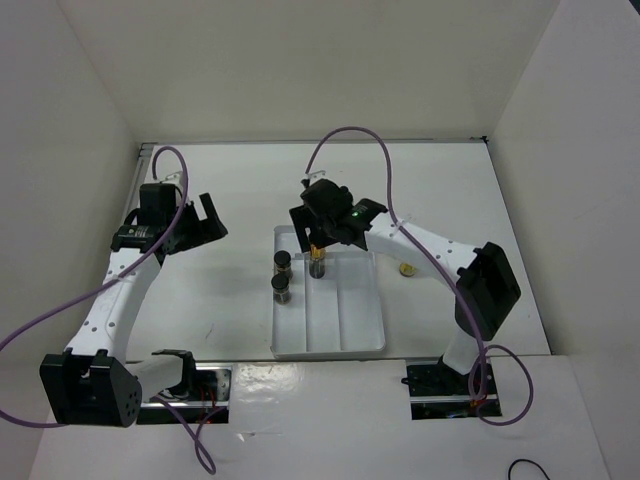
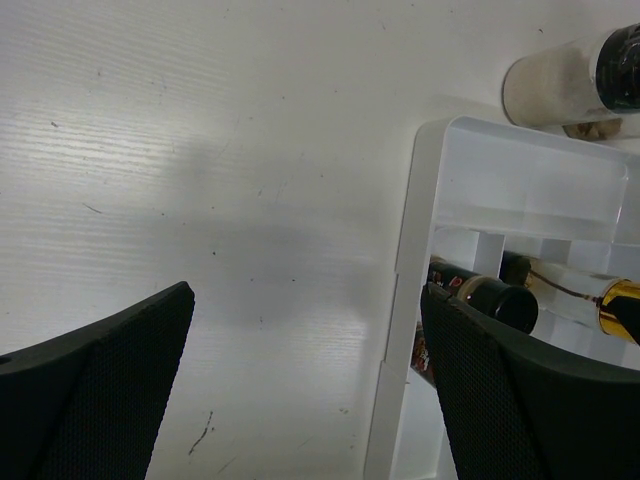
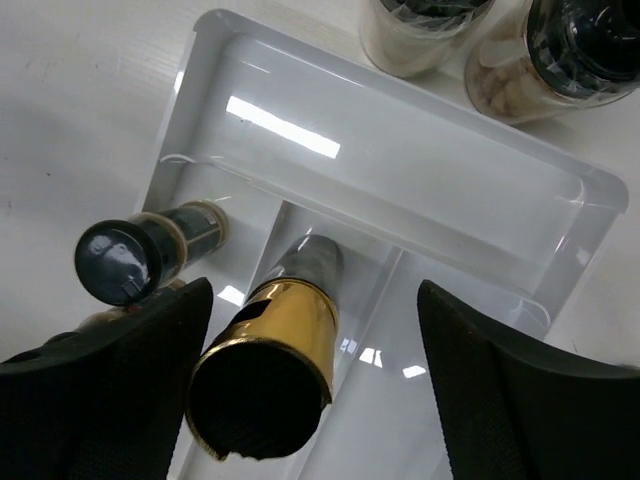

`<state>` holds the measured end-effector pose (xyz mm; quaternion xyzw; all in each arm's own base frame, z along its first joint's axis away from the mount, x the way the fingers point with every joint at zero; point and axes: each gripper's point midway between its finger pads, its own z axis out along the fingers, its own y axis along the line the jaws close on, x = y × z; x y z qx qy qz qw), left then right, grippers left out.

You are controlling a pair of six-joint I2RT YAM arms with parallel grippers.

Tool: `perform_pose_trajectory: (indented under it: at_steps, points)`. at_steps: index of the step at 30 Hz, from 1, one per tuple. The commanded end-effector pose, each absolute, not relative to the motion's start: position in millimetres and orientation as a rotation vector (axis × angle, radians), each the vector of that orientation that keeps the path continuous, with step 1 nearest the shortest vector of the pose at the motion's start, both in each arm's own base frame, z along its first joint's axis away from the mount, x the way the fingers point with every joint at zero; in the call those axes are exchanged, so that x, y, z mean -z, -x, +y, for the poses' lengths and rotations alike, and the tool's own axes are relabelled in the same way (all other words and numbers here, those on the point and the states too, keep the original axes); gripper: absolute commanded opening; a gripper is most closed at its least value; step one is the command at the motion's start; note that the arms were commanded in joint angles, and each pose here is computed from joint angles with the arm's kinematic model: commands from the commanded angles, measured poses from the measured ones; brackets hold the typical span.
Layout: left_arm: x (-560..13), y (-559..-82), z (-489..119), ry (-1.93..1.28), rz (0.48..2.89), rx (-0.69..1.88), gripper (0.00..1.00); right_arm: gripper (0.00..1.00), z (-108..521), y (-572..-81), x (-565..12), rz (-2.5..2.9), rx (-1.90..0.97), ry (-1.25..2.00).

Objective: Organize the condiment bottles

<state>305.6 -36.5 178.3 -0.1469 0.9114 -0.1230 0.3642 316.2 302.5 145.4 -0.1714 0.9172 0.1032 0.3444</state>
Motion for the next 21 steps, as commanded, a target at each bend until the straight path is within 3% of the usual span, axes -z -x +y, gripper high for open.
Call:
perform_pose_trajectory:
  at_steps: [1, 10, 15, 21]
  points:
    - [-187, -312, -37, 0.339, 2.299, 0.334, 1.00, 0.89, 308, -324, -187, 2.310, -0.292, 0.409]
    - [-187, -315, -42, 0.325, 2.302, 0.366, 1.00, 0.95, 261, -334, -285, 2.140, -0.278, 0.197]
    - [-183, -318, -45, 0.308, 2.316, 0.382, 1.00, 0.95, 162, -359, -265, 2.186, -0.212, -0.076]
    - [-181, -320, -48, 0.291, 2.329, 0.398, 1.00, 0.97, 100, -339, -210, 2.338, -0.015, -0.252]
